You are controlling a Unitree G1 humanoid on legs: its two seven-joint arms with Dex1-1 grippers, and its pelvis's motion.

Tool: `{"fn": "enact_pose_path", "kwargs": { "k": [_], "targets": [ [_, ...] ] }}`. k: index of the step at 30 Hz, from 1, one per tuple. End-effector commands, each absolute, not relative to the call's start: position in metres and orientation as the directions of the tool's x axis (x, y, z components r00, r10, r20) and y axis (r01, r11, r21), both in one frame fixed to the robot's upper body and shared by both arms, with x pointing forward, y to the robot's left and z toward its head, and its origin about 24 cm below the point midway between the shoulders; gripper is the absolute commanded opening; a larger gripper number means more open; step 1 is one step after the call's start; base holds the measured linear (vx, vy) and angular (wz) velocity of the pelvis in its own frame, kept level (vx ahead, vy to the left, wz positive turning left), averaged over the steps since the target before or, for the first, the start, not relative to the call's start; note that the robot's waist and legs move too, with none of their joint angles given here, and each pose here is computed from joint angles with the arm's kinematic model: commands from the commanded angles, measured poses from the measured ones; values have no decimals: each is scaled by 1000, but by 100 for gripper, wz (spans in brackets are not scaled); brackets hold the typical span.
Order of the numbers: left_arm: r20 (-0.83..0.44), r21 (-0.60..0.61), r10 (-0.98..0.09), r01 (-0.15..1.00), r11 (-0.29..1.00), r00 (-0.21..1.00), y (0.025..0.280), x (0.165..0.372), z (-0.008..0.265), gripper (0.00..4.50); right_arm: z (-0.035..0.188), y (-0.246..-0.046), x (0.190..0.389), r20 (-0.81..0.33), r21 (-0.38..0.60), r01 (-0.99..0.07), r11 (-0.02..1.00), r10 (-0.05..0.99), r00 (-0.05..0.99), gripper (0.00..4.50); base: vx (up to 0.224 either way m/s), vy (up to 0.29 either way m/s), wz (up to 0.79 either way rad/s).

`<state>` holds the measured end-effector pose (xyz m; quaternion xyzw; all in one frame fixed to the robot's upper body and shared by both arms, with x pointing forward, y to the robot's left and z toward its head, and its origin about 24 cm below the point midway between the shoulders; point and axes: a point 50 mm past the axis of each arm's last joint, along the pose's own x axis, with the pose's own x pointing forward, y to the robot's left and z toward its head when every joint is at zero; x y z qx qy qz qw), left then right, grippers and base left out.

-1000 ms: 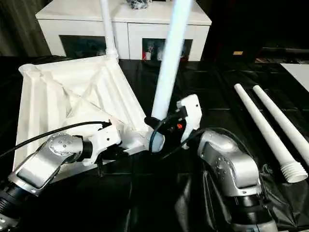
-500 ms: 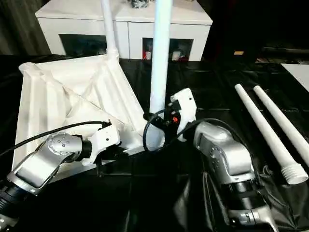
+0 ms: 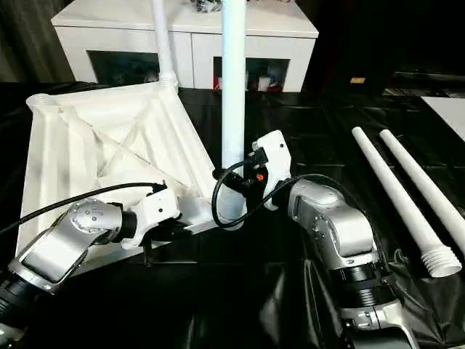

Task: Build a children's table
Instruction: Insert table leg to table base

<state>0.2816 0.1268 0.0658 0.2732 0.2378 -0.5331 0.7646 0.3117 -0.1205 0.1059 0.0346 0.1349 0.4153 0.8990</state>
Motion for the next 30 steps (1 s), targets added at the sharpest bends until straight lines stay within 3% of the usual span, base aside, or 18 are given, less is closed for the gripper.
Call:
{"fn": "enact_pose_path", "kwargs": {
  "k": [1,14,30],
  "targets": [
    [-671,169,-688,960,223,278,121,276,63,0,86,-122,309,-302,216,-710,671,737,604,184,0,0,0],
    [-668,178,-683,955,238,295,124,280,65,0,76,-138,302,-211,310,-632,710,700,683,184,0,0,0],
    [-665,181,-683,953,245,302,124,282,66,0,68,-140,286,-163,283,-622,730,676,719,184,0,0,0]
  ]
}}
